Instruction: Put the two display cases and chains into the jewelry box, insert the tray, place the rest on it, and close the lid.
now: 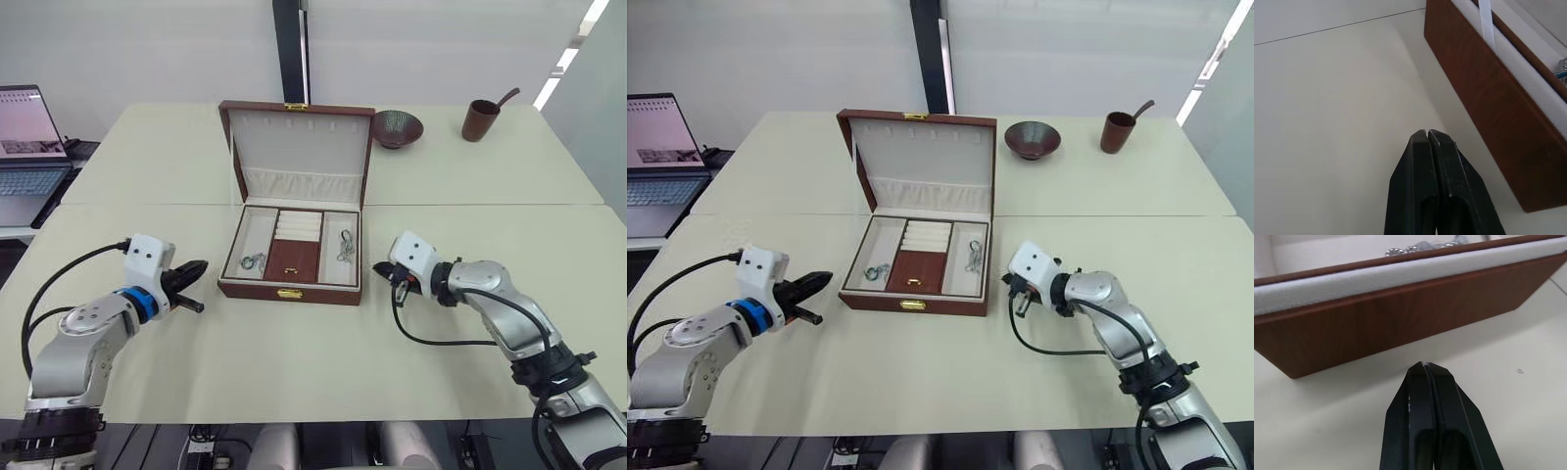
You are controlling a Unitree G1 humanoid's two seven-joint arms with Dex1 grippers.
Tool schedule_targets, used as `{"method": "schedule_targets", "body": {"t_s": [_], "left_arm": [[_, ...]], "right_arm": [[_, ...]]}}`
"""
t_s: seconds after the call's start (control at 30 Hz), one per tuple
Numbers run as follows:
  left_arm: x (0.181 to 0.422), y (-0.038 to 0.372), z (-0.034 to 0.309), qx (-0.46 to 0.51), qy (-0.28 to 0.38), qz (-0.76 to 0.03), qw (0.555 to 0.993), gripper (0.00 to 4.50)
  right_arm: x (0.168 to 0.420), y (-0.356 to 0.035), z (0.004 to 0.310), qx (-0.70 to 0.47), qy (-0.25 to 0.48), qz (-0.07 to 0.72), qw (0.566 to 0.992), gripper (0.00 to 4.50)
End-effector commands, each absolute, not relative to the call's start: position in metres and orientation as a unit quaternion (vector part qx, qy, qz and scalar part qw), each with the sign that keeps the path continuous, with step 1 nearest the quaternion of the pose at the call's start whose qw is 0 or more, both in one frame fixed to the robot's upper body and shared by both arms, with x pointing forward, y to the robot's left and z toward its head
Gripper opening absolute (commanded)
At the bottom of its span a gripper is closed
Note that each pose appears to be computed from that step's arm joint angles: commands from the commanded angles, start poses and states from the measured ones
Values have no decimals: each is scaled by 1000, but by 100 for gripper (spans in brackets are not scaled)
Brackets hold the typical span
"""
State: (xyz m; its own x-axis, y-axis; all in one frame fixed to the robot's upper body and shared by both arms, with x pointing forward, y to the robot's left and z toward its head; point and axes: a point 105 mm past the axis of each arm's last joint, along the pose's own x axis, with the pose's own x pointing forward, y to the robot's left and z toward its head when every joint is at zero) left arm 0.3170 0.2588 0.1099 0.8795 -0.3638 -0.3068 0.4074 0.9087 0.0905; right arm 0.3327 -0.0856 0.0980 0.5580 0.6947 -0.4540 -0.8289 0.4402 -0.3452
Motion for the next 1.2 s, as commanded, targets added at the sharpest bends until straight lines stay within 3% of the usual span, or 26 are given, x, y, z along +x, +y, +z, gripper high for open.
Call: {"method": "schedule_targets", "body": {"t_s": [0.03,0.37,0.57,0.77,1.03,1.2], "left_arm": [[316,237,111,79,145,-255,953,0],[293,194,107,55,158,-359,918,0],[261,178,101,42,192,-419,886,0],[239,178,94,39,220,-427,876,0],[229,178,91,37,234,-426,873,0],[229,182,87,40,241,-419,875,0]], "right_arm": [[331,-67,113,-279,86,482,826,1],[303,-59,120,-252,77,560,786,1],[286,-78,119,-252,101,573,773,1],[264,-87,119,-247,123,598,753,1],[251,-91,112,-240,149,603,746,1],[260,-95,110,-248,150,574,766,1]]}}
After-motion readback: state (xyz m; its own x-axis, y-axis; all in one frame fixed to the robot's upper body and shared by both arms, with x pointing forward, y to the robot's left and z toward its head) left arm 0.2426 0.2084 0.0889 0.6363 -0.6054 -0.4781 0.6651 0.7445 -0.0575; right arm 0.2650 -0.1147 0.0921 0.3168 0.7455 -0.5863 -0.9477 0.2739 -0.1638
